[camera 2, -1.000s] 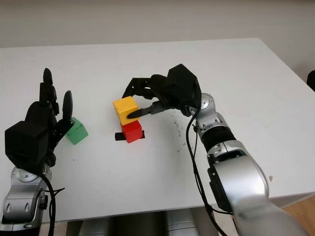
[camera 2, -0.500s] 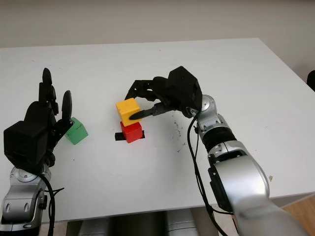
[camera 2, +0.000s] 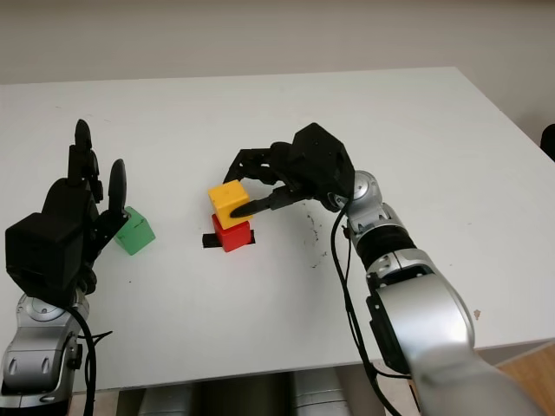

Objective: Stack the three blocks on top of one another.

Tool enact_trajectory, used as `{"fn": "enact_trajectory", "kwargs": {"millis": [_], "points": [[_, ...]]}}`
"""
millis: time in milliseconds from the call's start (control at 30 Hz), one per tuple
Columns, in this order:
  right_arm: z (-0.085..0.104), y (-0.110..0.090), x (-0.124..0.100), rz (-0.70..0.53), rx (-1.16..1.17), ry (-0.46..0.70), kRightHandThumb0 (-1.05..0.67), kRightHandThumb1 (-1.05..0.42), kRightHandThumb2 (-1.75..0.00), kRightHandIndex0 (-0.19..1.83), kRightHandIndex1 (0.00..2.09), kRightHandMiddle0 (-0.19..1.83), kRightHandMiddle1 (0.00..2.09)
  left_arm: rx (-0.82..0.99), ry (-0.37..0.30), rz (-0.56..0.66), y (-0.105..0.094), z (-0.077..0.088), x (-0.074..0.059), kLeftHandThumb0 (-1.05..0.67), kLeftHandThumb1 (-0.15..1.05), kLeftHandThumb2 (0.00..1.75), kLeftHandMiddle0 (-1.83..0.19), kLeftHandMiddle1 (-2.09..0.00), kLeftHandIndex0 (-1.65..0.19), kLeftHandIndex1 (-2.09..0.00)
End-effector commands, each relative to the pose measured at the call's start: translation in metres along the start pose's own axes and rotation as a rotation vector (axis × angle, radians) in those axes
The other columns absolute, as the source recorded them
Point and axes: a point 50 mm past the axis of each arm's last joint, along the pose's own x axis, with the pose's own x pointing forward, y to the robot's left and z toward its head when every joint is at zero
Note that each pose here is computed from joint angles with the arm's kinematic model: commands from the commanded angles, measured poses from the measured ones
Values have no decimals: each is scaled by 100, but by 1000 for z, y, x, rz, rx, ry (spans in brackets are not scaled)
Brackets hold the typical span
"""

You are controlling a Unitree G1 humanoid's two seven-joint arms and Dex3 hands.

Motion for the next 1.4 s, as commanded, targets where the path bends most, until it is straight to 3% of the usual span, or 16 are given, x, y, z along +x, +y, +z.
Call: {"fn": "enact_trajectory", "kwargs": {"millis": [0, 900, 1167, 1367], "points": [[8, -4, 1, -5, -22, -20, -51, -90, -5, 21, 6, 40, 152, 10, -27, 6, 3, 6, 0, -74, 105, 69, 19, -3, 19, -3], [4, 0, 2, 30, -58, 17, -56, -92, -6, 21, 5, 34, 149, 0, -21, 5, 2, 6, -2, -75, 105, 69, 19, -3, 19, -2], [2, -3, 1, 46, -40, 56, -60, -89, -5, 2, 3, 19, 83, -2, -19, 7, 2, 6, -2, -75, 105, 69, 19, -3, 19, -2], [3, -4, 0, 48, -43, 50, -63, -88, -5, -4, 3, 17, 61, -2, -17, 6, 2, 5, -2, -75, 105, 69, 19, -3, 19, -2]]}}
